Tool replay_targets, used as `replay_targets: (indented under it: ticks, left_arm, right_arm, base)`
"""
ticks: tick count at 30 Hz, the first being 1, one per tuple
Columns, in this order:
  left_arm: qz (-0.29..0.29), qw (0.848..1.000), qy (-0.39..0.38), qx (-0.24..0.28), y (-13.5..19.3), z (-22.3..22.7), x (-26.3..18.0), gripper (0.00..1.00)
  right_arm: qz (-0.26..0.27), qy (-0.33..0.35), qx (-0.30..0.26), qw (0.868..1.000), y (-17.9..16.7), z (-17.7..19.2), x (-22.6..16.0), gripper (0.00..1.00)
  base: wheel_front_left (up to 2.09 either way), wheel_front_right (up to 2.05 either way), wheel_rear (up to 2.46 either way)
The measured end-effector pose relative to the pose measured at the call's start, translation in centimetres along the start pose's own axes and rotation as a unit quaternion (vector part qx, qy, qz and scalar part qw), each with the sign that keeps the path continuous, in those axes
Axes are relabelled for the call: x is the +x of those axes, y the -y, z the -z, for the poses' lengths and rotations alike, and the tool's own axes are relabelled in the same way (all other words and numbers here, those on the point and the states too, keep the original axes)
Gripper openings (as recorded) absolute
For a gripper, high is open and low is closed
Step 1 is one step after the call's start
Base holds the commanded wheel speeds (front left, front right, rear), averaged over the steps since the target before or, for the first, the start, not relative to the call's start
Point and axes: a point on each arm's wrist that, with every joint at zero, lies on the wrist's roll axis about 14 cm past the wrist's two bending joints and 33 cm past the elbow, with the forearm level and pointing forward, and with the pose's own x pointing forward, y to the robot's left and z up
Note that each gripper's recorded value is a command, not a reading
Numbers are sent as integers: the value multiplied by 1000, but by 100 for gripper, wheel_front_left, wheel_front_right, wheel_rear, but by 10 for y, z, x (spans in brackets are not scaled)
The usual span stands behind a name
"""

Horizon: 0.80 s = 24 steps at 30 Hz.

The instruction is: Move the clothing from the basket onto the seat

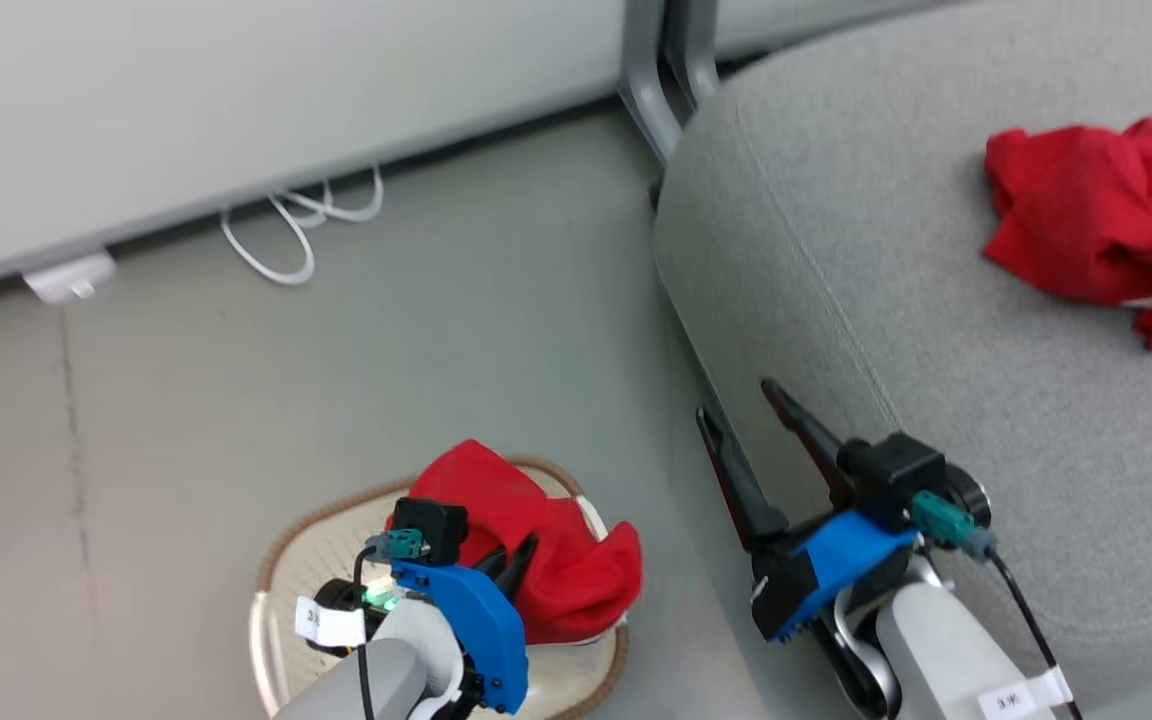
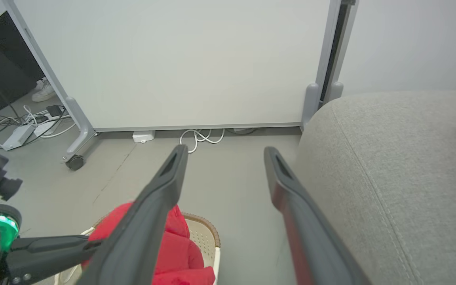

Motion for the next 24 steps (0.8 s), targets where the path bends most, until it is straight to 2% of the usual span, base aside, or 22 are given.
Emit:
replay_targets:
  ticks: [8, 16, 24]
  left_arm:
    - [0, 991, 120, 53, 29, -61, -44, 0]
    - [4, 968, 225, 108, 51, -126, -83, 0]
    - [19, 945, 293, 146, 75, -177, -109, 0]
  right_arm:
    - [-31, 36, 5, 999, -32, -30, -27, 100]
    - [-74, 65, 2, 995, -64, -54, -34, 100]
    - [-95, 71, 2, 993, -81, -60, -38, 100]
  base:
    - [0, 0, 0]
    - [0, 0, 0]
    - [0, 0, 0]
